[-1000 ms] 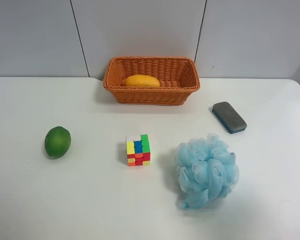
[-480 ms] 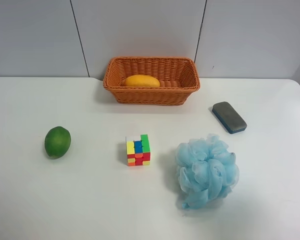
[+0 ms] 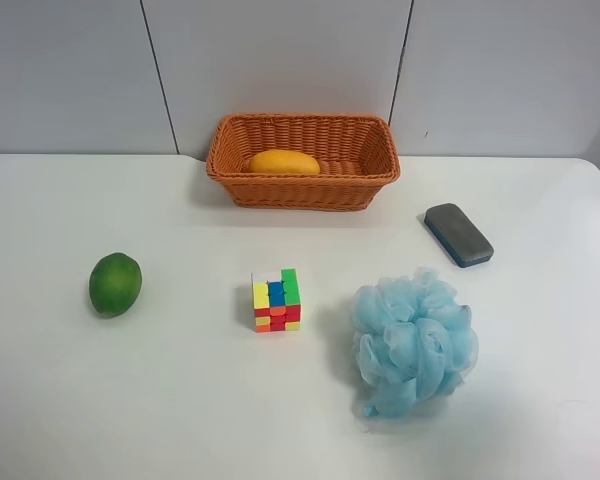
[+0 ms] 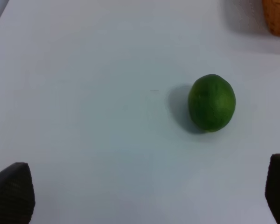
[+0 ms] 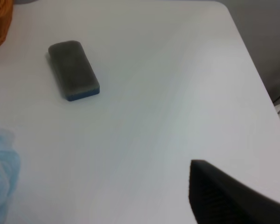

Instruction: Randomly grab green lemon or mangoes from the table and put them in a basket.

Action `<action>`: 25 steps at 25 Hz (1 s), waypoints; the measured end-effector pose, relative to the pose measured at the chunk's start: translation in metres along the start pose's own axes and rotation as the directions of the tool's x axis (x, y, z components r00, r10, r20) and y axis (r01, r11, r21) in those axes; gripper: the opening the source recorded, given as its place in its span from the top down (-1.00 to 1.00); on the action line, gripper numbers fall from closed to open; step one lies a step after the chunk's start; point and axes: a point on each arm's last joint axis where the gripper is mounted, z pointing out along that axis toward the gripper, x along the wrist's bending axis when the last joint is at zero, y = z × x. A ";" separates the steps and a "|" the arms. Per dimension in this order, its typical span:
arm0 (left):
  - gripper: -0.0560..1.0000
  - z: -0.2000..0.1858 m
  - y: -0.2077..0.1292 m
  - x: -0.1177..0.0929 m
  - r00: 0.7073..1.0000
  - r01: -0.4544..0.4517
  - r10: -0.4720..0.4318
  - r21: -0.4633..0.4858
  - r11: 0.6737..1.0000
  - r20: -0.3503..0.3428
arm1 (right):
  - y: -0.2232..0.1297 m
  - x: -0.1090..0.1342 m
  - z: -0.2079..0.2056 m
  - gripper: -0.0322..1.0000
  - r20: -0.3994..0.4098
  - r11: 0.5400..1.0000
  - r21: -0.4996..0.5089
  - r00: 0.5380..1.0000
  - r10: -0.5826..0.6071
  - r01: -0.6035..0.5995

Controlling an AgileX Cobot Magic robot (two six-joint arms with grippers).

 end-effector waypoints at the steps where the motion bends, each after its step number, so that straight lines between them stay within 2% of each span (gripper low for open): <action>1: -0.99 0.000 0.000 0.000 1.000 -0.003 0.003 0.000 1.000 0.013 | 0.000 0.000 0.000 -0.64 0.000 1.000 0.000 1.000 0.000 0.000; 6: -0.99 0.000 0.000 0.002 0.998 -0.023 0.023 0.002 1.000 0.063 | 0.000 0.000 0.000 -0.64 0.000 1.000 0.000 1.000 0.000 0.000; 25: -0.99 -0.001 0.000 0.003 0.999 -0.015 0.015 -0.001 1.000 0.052 | 0.000 0.000 0.000 -0.64 0.000 1.000 0.000 1.000 0.000 0.000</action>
